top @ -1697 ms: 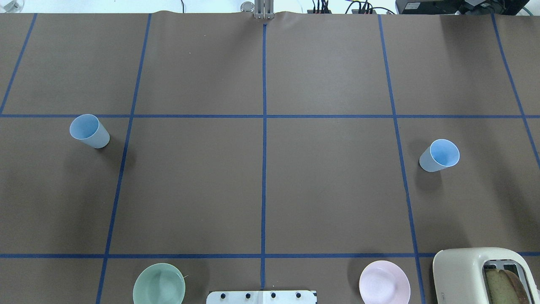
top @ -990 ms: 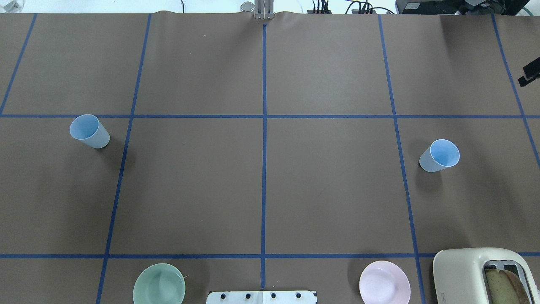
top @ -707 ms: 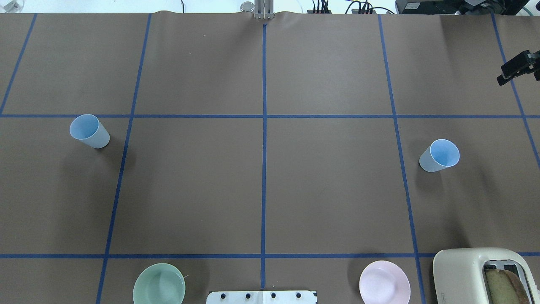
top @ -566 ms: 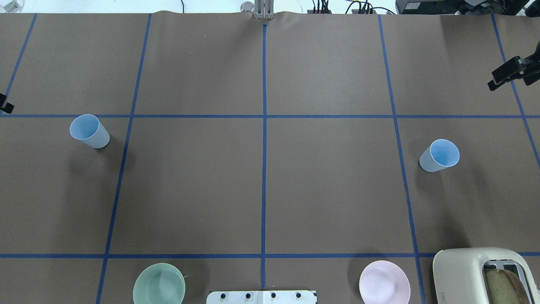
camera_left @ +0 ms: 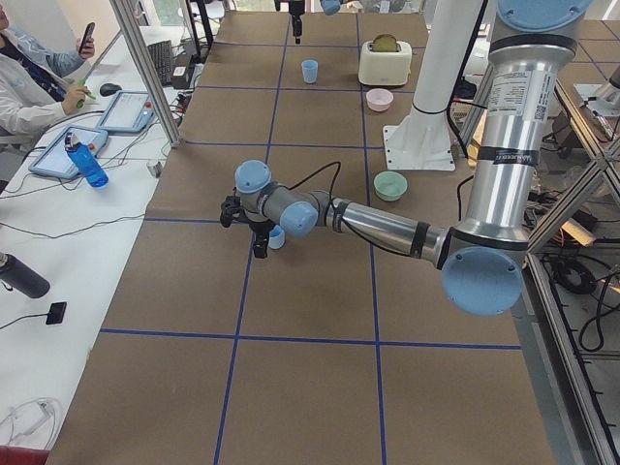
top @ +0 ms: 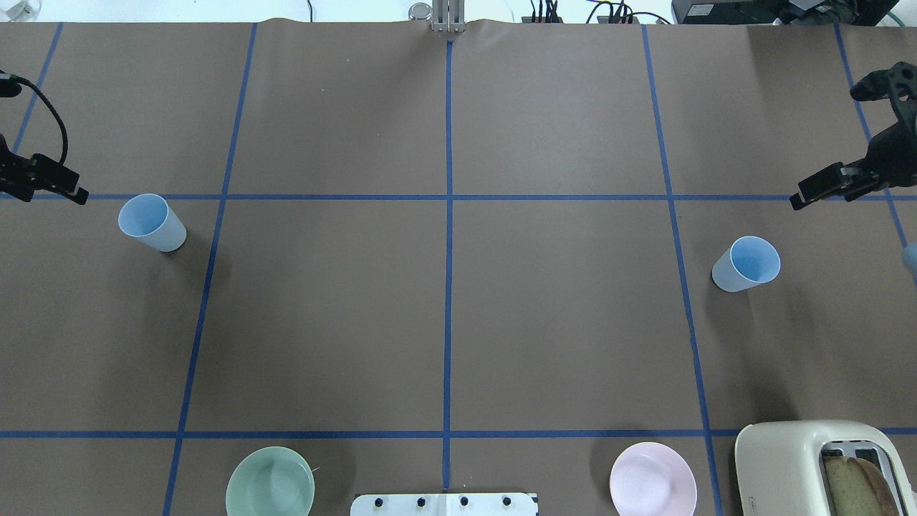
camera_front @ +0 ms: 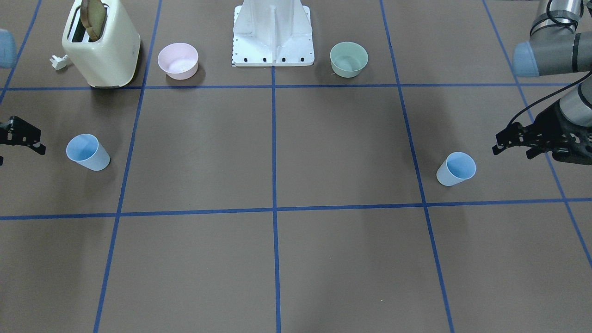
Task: Stack blue cups with both arms
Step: 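Lower the left gripper to its blue cup while the right gripper lowers to its cup, then close the left gripper on its cup rim while the right gripper grasps its cup, then carry the left cup toward the table centre while the right gripper lifts its cup, then set down and release the left cup while the right gripper carries its cup over, then lower the right gripper's cup into the centre cup while the left arm withdraws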
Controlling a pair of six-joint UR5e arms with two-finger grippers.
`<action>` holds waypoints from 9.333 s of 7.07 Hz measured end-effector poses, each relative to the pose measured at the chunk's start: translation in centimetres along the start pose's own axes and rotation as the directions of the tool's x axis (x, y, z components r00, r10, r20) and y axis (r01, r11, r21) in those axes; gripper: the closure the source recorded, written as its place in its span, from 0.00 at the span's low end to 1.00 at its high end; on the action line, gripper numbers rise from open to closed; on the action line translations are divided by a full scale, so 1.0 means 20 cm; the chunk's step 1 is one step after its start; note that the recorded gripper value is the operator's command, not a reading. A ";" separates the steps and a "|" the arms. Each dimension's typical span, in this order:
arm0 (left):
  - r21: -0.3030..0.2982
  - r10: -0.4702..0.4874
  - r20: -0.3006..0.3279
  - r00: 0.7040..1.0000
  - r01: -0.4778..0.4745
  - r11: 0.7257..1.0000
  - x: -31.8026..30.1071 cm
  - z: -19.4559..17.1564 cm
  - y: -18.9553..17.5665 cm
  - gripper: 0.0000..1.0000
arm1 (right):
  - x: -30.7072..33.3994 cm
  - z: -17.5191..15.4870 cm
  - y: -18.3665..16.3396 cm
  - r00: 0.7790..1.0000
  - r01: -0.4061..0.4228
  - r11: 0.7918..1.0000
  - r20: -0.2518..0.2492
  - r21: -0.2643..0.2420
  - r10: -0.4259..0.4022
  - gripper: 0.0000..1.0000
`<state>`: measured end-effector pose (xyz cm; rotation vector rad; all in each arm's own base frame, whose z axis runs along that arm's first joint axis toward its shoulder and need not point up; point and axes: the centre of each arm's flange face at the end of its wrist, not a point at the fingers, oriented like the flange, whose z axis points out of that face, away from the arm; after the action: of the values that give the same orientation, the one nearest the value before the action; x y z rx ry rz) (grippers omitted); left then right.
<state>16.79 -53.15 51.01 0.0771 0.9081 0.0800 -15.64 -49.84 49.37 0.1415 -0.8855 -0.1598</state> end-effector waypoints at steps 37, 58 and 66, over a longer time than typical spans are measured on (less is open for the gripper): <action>-0.082 -0.262 -0.047 0.964 0.258 0.963 2.15 0.27 -0.16 1.00 | -0.15 0.35 0.16 0.987 0.148 0.985 -0.050 -0.090 -0.153 1.00; -0.049 -0.138 -0.104 0.985 0.134 0.990 2.00 0.19 -0.26 0.05 | -1.97 -0.24 -0.58 0.994 0.107 0.990 0.031 -0.092 -0.105 1.00; -0.022 -0.039 -0.073 0.997 0.037 0.999 1.45 0.09 -0.42 0.05 | -2.43 0.21 -0.49 0.993 0.121 0.989 0.017 -0.080 -0.120 1.00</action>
<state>36.25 -58.62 28.52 0.0375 0.9819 0.0573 -49.93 -50.11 13.30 0.1182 -0.8818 -0.3090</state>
